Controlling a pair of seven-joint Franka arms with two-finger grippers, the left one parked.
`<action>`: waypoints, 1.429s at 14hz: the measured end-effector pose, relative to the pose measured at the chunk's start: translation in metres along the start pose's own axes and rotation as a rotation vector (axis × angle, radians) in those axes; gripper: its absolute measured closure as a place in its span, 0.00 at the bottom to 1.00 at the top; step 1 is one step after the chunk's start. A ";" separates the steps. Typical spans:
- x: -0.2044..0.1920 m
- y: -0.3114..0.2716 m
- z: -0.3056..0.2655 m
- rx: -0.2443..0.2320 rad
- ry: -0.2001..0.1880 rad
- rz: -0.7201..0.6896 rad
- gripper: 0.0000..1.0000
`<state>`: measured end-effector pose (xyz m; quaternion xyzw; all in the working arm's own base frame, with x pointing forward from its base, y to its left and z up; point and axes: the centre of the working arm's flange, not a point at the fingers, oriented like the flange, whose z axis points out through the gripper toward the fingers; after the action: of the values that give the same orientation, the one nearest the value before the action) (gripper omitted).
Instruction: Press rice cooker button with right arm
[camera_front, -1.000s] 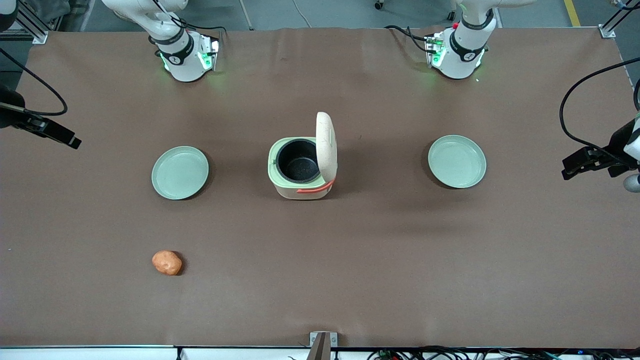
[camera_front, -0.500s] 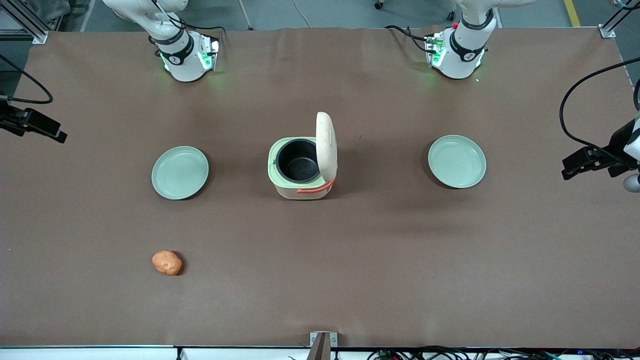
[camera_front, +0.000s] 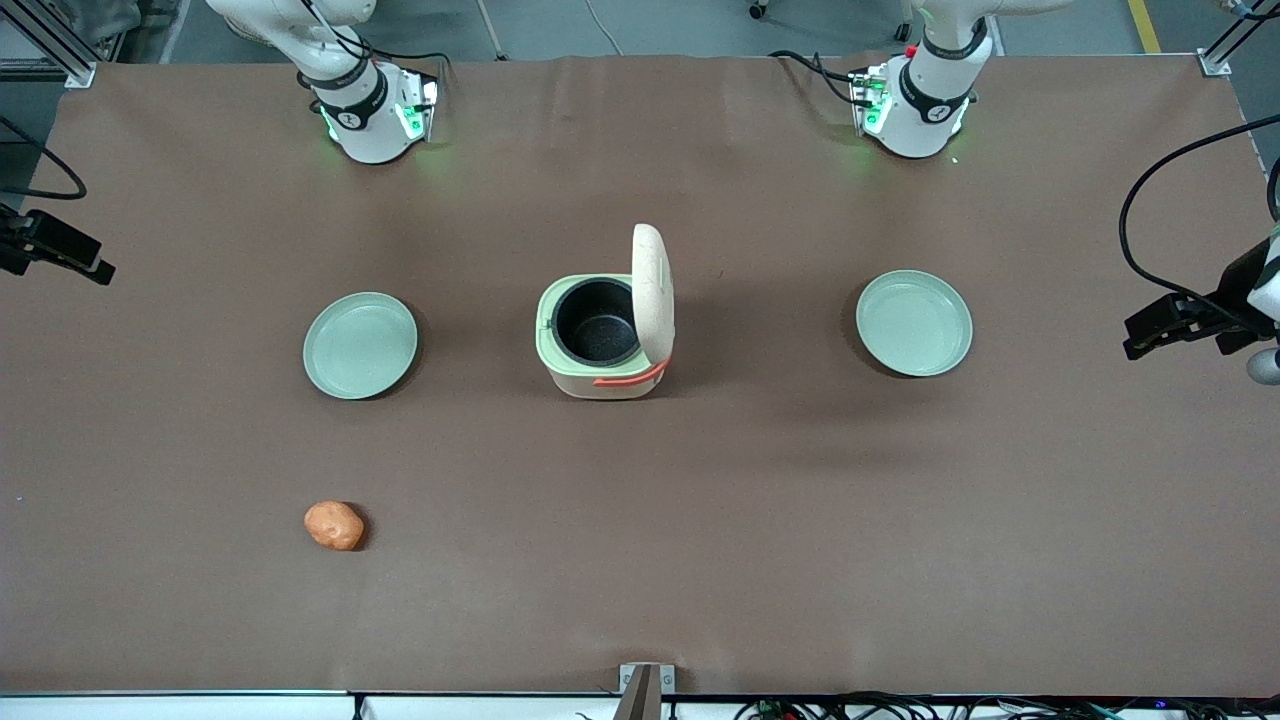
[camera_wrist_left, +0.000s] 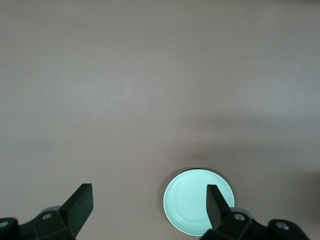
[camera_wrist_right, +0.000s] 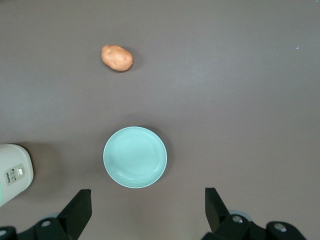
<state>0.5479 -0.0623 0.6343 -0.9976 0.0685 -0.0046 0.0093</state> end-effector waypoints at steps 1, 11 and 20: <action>0.000 0.003 0.000 0.000 0.000 -0.001 0.00; 0.001 0.000 -0.001 0.000 0.012 -0.014 0.00; 0.001 0.002 -0.001 0.000 0.012 -0.028 0.00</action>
<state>0.5489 -0.0647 0.6355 -0.9984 0.0546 -0.0108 0.0089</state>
